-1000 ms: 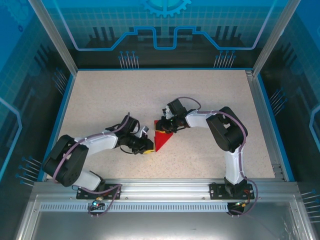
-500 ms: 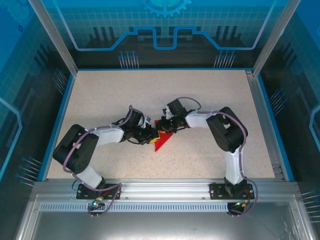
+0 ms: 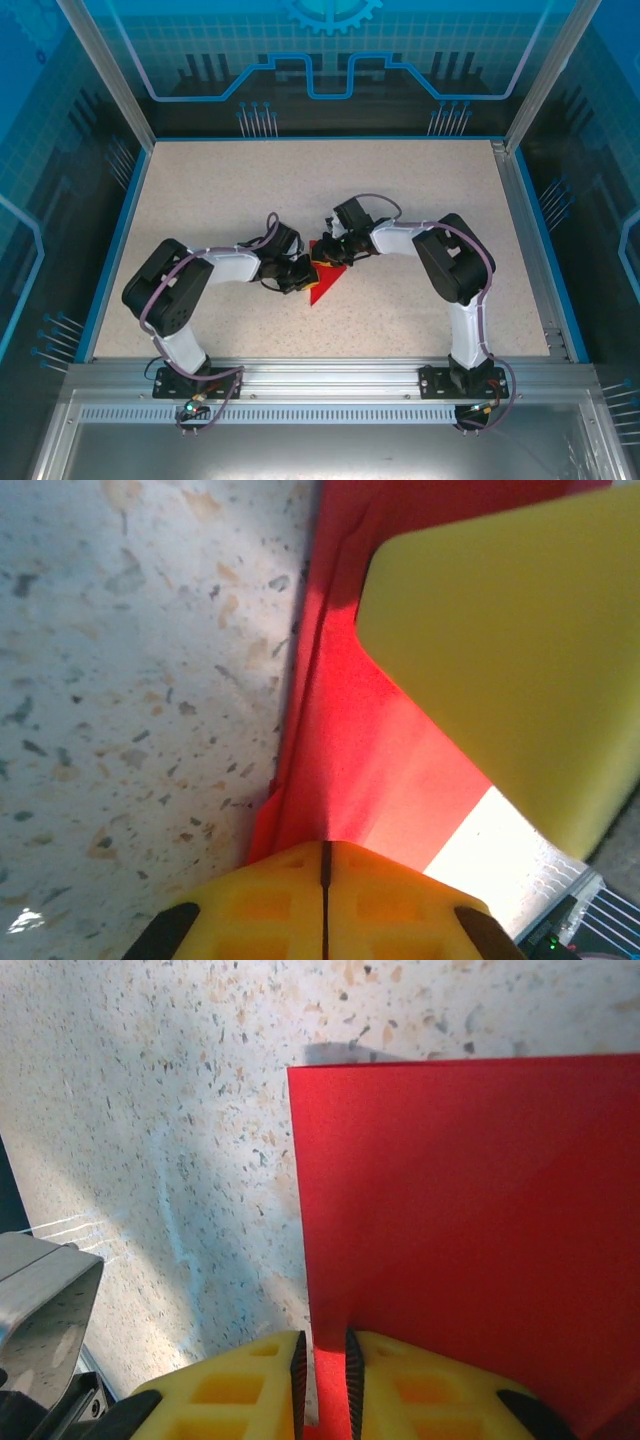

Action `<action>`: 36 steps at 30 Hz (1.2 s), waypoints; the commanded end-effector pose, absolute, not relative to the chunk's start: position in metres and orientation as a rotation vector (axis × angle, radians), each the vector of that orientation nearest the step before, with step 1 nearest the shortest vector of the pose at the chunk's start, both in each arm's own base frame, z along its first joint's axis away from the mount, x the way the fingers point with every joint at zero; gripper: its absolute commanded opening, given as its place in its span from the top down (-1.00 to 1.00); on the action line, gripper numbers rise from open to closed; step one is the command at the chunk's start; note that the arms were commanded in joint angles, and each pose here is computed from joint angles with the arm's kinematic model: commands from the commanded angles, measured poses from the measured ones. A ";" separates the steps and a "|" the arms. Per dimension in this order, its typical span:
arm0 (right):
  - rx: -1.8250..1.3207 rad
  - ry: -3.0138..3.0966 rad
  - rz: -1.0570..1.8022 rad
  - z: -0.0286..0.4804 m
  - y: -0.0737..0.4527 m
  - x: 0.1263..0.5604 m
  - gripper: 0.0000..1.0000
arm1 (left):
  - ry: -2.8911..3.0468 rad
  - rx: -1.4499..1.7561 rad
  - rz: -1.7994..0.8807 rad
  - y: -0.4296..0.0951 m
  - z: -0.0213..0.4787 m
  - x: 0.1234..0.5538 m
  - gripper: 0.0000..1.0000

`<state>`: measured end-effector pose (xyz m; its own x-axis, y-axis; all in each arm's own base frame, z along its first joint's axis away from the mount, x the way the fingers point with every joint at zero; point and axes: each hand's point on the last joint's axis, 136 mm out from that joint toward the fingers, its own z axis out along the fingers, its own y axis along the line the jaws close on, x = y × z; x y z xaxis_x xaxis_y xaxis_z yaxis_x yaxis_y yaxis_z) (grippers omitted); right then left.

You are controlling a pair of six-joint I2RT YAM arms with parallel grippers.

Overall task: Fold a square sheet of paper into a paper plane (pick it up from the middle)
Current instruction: Fourth fold the wing at the center of the table.

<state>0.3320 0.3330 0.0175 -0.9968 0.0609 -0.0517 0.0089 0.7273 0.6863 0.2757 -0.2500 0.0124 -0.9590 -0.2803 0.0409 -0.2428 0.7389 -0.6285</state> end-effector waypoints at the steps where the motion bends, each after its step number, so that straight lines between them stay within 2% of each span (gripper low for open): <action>1: 0.090 2.912 1.046 0.018 0.317 0.332 0.57 | 3.053 -0.487 -0.765 -0.217 -0.024 0.234 0.86; 5: -0.016 2.808 1.094 0.059 0.323 0.345 0.56 | 3.063 -0.487 -0.751 -0.214 -0.027 0.229 0.86; 9: -0.100 2.739 1.145 0.079 0.326 0.340 0.68 | 3.060 -0.490 -0.763 -0.217 -0.026 0.233 0.88; 14: -0.125 2.769 1.156 0.061 0.327 0.320 0.78 | 3.066 -0.487 -0.762 -0.219 -0.026 0.234 0.89; 23: -0.097 2.874 1.094 0.011 0.330 0.306 0.82 | 3.076 -0.493 -0.757 -0.219 -0.029 0.231 0.90; 28: 0.013 2.913 0.953 -0.011 0.305 0.318 0.79 | 3.079 -0.494 -0.742 -0.216 -0.029 0.230 0.91; 36: 0.097 2.856 0.882 -0.004 0.282 0.356 0.75 | 3.100 -0.486 -0.710 -0.212 -0.032 0.225 0.93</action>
<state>0.3287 0.3141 0.0134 -0.9953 0.0289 -0.0929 -0.0383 0.7611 0.6474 0.2724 -0.2472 0.0111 -0.9635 -0.2672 0.0130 -0.2184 0.7575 -0.6153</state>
